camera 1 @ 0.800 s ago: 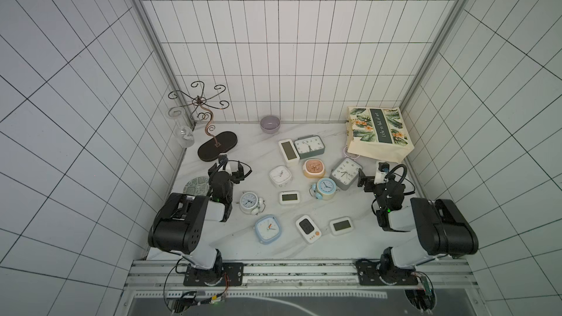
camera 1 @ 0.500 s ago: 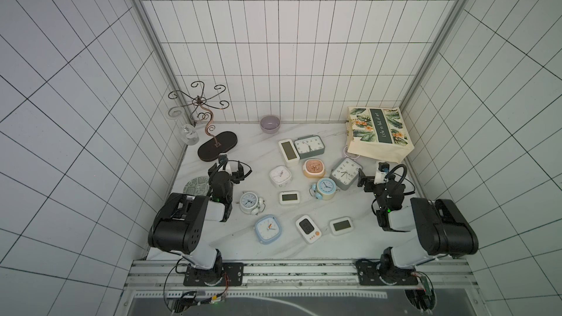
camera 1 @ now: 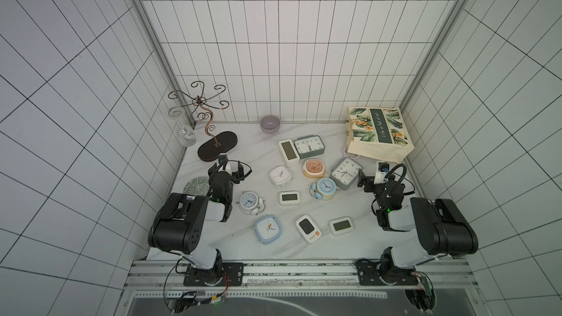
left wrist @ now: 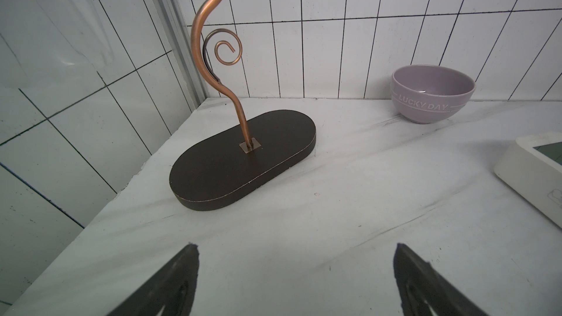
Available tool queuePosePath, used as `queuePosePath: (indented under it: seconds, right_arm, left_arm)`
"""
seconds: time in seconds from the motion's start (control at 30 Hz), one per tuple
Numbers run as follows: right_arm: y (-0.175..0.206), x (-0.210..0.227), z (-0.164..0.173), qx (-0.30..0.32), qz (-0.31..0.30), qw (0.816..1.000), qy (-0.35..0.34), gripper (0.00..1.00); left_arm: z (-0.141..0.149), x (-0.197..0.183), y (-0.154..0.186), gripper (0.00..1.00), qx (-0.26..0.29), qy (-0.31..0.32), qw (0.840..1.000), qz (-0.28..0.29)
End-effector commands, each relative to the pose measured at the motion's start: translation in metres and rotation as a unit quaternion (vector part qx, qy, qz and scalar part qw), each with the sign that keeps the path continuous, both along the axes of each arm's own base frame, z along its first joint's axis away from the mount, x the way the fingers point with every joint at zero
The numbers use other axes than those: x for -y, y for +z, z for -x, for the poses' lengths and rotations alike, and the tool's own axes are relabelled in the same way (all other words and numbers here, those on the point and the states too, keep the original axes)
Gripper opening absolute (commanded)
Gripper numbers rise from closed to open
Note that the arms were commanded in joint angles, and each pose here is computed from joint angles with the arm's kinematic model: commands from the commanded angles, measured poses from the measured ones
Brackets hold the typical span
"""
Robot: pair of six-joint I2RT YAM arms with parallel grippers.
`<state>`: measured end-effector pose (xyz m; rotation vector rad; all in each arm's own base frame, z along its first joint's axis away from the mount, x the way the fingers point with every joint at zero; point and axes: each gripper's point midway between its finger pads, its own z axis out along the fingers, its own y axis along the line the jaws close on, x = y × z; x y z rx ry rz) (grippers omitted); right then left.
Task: Put the alarm clock into the canvas bag
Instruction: Pick up the canvas bag from the corner of the board.
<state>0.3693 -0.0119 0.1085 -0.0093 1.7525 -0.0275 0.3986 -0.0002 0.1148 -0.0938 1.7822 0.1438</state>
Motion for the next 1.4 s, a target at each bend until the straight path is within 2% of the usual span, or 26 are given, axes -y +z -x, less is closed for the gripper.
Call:
queuePosePath:
  seconds: [0.0, 0.23, 0.27, 0.33, 0.4, 0.43, 0.47, 0.5, 0.57, 0.67, 0.73, 0.87, 1.03, 1.17, 1.3, 1.37]
  right_arm:
    - [0.020, 0.006, -0.015, 0.029, -0.002, 1.000, -0.011, 1.00]
    - [0.026, 0.007, -0.012, 0.041, -0.001, 0.999, -0.017, 0.99]
    - [0.037, 0.008, -0.006, 0.057, 0.001, 0.998, -0.025, 0.98]
    - [0.058, 0.013, -0.002, 0.055, 0.009, 0.997, -0.059, 0.98]
    - [0.095, 0.017, -0.008, 0.055, 0.004, 0.995, -0.085, 0.96]
    - [0.117, 0.016, -0.012, 0.063, -0.004, 0.994, -0.090, 0.94]
    - [0.139, 0.011, -0.017, 0.066, -0.005, 0.994, -0.084, 0.94]
    - [0.150, 0.004, -0.021, 0.061, -0.028, 0.995, -0.075, 0.92]
    - [0.175, -0.018, -0.033, 0.056, -0.031, 0.997, -0.035, 0.89]
    - [0.187, -0.046, -0.058, 0.008, 0.002, 1.000, 0.016, 0.90]
    - [0.185, -0.046, -0.078, -0.032, 0.029, 0.999, 0.009, 0.90]
    - [0.172, -0.045, -0.107, -0.089, 0.079, 0.993, 0.008, 0.93]
    - [0.163, -0.056, -0.141, -0.136, 0.110, 0.984, 0.016, 0.94]
    - [0.148, -0.060, -0.165, -0.165, 0.143, 0.976, -0.010, 0.96]
    - [0.140, -0.056, -0.188, -0.180, 0.160, 0.970, -0.039, 0.95]
    - [0.135, -0.055, -0.199, -0.186, 0.168, 0.967, -0.046, 0.93]
  left_arm:
    - [-0.004, 0.001, 0.012, 0.97, 0.017, -0.003, 1.000, 0.002]
    - [-0.003, 0.000, 0.016, 0.97, 0.025, -0.002, 1.000, -0.002]
    - [0.000, -0.002, 0.031, 0.97, 0.052, 0.013, 0.998, -0.012]
    - [0.005, 0.008, 0.056, 0.97, 0.041, 0.048, 0.997, -0.050]
    - [0.013, 0.034, 0.097, 0.97, 0.054, 0.065, 0.995, -0.061]
    - [0.017, 0.053, 0.120, 0.97, 0.068, 0.051, 0.995, -0.055]
    - [0.022, 0.071, 0.138, 0.97, 0.084, 0.034, 0.995, -0.043]
    - [0.027, 0.090, 0.157, 0.97, 0.105, 0.007, 0.994, -0.016]
    - [0.037, 0.127, 0.188, 0.97, 0.134, -0.064, 0.988, 0.043]
    - [0.041, 0.164, 0.210, 0.97, 0.109, -0.149, 0.973, 0.141]
    - [0.042, 0.183, 0.213, 0.97, 0.075, -0.195, 0.961, 0.182]
    - [0.045, 0.211, 0.202, 0.97, 0.016, -0.270, 0.938, 0.217]
    - [0.042, 0.229, 0.180, 0.97, -0.043, -0.331, 0.898, 0.285]
    - [0.033, 0.227, 0.166, 0.96, -0.062, -0.348, 0.881, 0.316]
    - [0.031, 0.234, 0.155, 0.93, -0.077, -0.385, 0.848, 0.356]
    - [0.031, 0.240, 0.150, 0.91, -0.086, -0.397, 0.841, 0.357]
